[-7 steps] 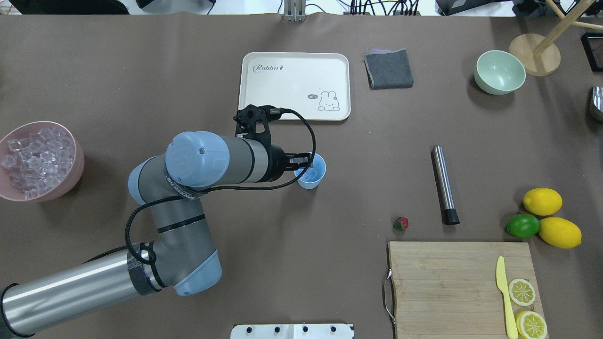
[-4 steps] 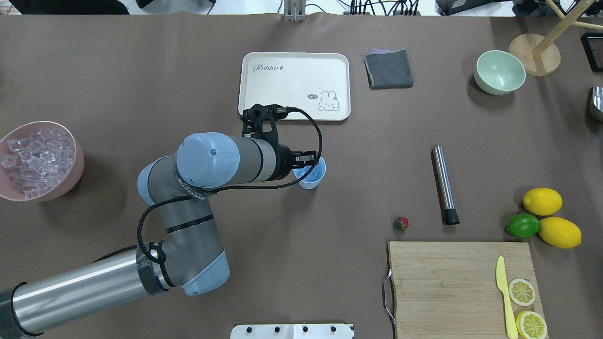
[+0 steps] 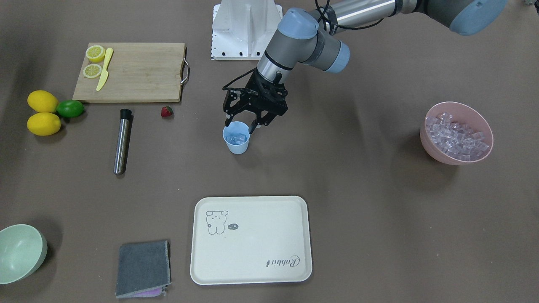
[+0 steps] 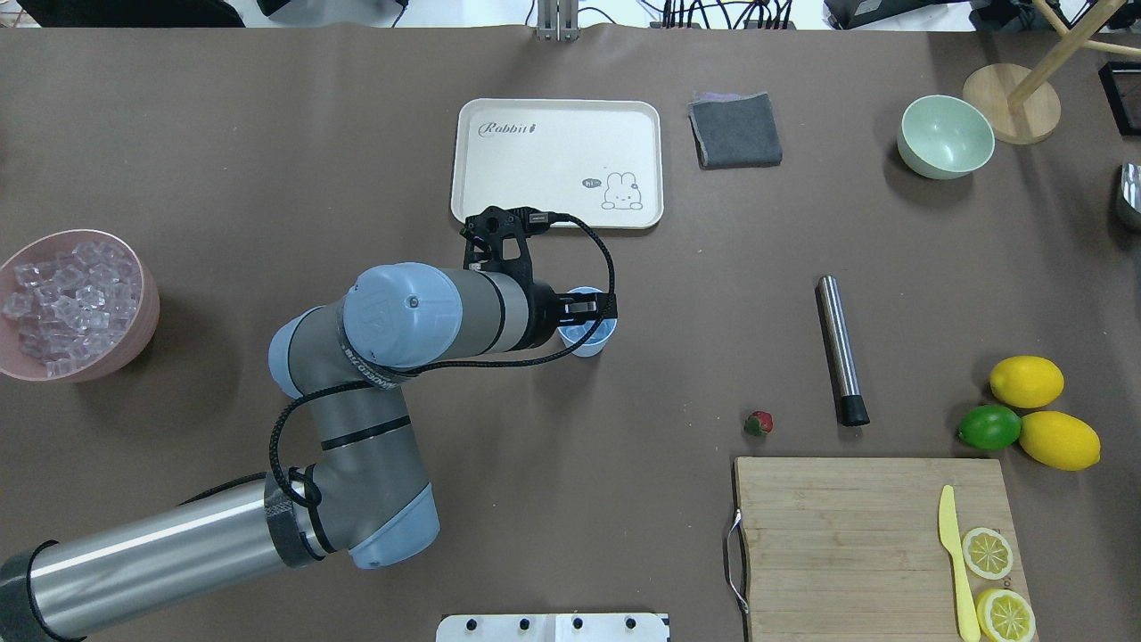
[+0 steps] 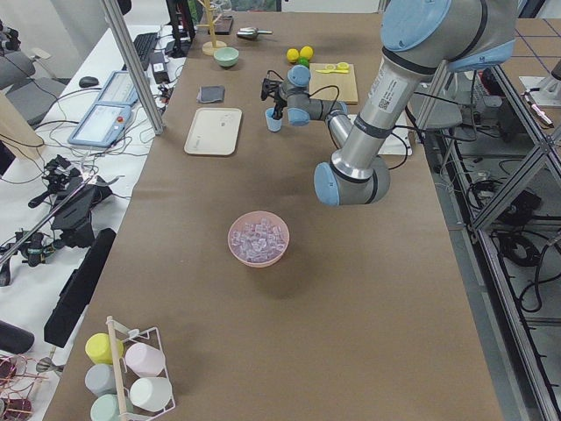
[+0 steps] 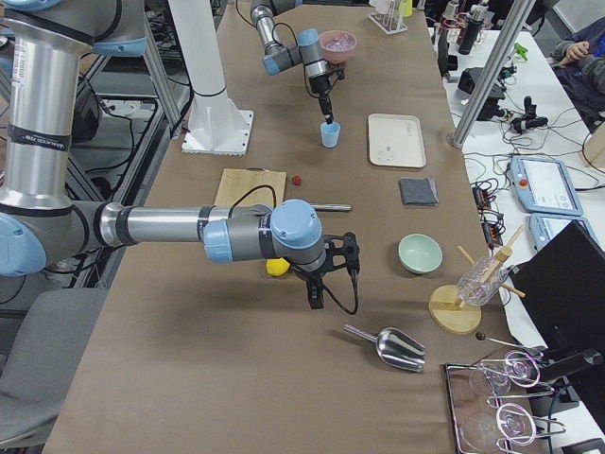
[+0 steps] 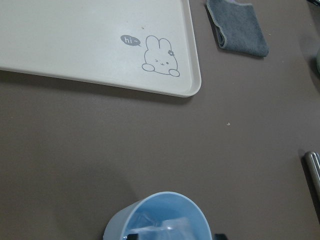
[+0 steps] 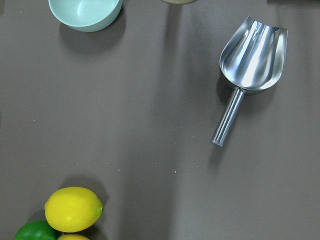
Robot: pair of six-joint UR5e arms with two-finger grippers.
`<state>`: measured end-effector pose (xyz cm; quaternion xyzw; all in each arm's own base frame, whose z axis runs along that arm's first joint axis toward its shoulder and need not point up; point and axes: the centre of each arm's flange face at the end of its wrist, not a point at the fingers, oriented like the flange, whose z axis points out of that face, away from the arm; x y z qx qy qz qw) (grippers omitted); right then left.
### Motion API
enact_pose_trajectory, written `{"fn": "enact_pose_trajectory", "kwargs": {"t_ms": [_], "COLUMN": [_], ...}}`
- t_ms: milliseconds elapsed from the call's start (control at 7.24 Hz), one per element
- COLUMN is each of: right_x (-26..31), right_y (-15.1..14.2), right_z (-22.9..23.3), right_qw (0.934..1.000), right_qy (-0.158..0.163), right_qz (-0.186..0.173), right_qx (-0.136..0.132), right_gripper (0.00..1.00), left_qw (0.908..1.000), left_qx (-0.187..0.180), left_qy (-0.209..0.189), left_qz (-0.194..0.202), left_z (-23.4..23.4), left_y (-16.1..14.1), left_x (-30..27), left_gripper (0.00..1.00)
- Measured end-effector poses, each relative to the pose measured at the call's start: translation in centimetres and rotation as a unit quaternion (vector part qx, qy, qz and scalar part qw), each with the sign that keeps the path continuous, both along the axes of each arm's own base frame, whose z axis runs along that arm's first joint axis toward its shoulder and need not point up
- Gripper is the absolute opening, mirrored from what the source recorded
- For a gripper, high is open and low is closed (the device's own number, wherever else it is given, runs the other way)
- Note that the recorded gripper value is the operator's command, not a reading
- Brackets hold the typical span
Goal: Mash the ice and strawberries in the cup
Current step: 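Open the left gripper to drop the ice cube into the blue cup, then withdraw the left arm back beside the pink ice bowl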
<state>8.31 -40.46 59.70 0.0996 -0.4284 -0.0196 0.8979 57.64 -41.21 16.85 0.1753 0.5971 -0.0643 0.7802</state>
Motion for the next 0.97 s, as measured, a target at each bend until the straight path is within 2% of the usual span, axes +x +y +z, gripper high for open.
{"fn": "enact_pose_trajectory", "kwargs": {"t_ms": [276,414,552,690,967], "right_x": [0.0,0.0,0.0,0.0,0.0], "right_y": [0.0,0.0,0.0,-0.1,-0.1], "right_z": [0.0,0.0,-0.1,-0.2,-0.4], "right_qw": [1.0000,1.0000,1.0000,1.0000,1.0000], "right_qy": [0.000,0.000,0.000,0.000,-0.001], "right_qz": [0.000,0.000,0.000,0.000,0.003], "right_qx": [0.000,0.000,0.001,0.002,0.001], "right_gripper": [1.00,1.00,1.00,1.00,1.00], "left_qw": [1.0000,0.9989,0.9935,0.9833,0.9631], "left_qx": [0.003,0.009,0.031,0.056,0.074], "left_qy": [-0.008,-0.044,-0.101,-0.161,-0.236], "left_qz": [0.003,0.017,0.042,0.065,0.105], "left_z": [0.2,0.7,1.4,1.9,4.2], "left_y": [0.4,0.9,1.5,1.6,-0.8], "left_x": [-0.7,-1.9,-4.7,-9.0,-19.6], "left_gripper": [0.99,0.99,0.99,0.99,0.99]}}
